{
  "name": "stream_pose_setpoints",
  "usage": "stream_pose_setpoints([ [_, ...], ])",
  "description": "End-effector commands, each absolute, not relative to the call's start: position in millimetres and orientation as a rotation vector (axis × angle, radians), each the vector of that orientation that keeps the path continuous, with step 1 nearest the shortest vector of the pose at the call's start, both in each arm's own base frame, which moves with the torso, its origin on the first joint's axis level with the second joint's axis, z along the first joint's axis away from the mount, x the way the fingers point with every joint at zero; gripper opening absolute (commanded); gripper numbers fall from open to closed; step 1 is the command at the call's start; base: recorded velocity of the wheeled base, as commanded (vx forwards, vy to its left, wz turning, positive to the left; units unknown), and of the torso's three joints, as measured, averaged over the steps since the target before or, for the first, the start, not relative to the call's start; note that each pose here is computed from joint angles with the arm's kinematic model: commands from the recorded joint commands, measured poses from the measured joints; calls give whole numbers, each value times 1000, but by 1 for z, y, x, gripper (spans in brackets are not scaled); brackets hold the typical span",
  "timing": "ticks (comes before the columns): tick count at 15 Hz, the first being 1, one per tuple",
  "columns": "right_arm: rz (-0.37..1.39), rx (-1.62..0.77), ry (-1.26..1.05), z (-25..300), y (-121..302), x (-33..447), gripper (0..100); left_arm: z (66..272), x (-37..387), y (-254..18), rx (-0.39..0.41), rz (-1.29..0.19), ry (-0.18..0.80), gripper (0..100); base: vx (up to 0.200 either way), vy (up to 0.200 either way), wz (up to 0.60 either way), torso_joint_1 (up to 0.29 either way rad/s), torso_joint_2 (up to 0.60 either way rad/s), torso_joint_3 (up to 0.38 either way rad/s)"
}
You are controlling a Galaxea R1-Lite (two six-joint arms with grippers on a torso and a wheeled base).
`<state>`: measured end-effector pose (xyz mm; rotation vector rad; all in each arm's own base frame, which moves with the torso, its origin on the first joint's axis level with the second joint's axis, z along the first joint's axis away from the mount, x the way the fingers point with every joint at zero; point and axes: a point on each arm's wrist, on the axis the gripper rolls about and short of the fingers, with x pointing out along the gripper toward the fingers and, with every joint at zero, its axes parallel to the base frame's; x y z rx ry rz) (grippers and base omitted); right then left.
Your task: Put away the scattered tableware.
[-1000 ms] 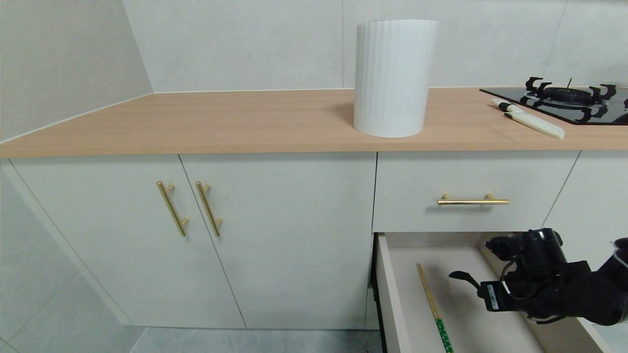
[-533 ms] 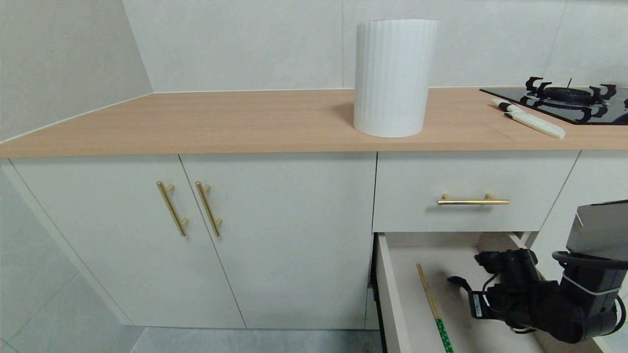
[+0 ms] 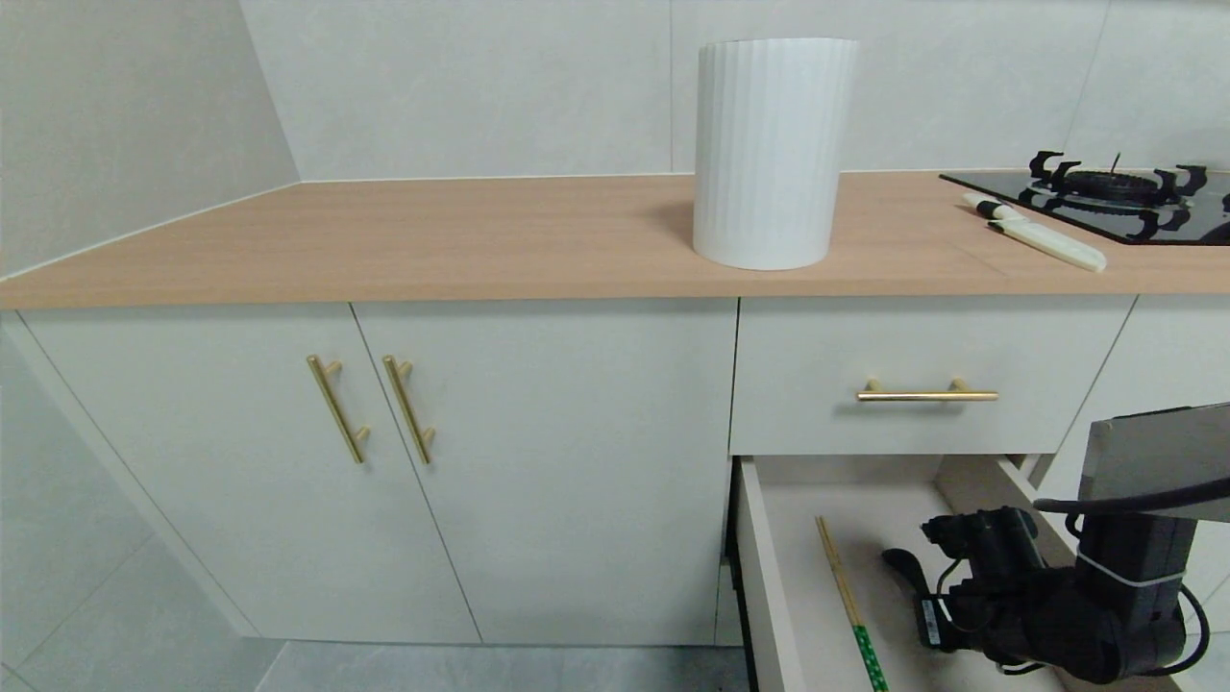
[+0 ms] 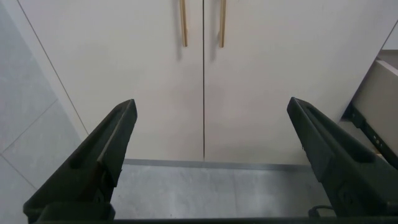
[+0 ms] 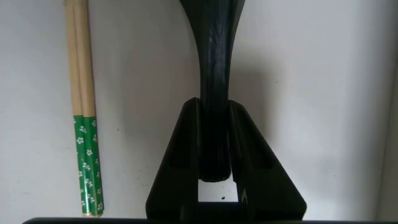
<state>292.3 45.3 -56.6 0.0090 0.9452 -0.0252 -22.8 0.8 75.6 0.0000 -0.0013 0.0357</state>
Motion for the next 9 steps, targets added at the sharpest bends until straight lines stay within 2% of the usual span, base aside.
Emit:
stream_pose_setpoints([
  [1,-23,8,950,-58,45,292,0,76,-23,1,0,37,0,100,0,0,0,0,0,0],
  [9,-24,7,953,-59,45,292,0,76,-23,1,0,37,-2,100,0,0,0,0,0,0],
])
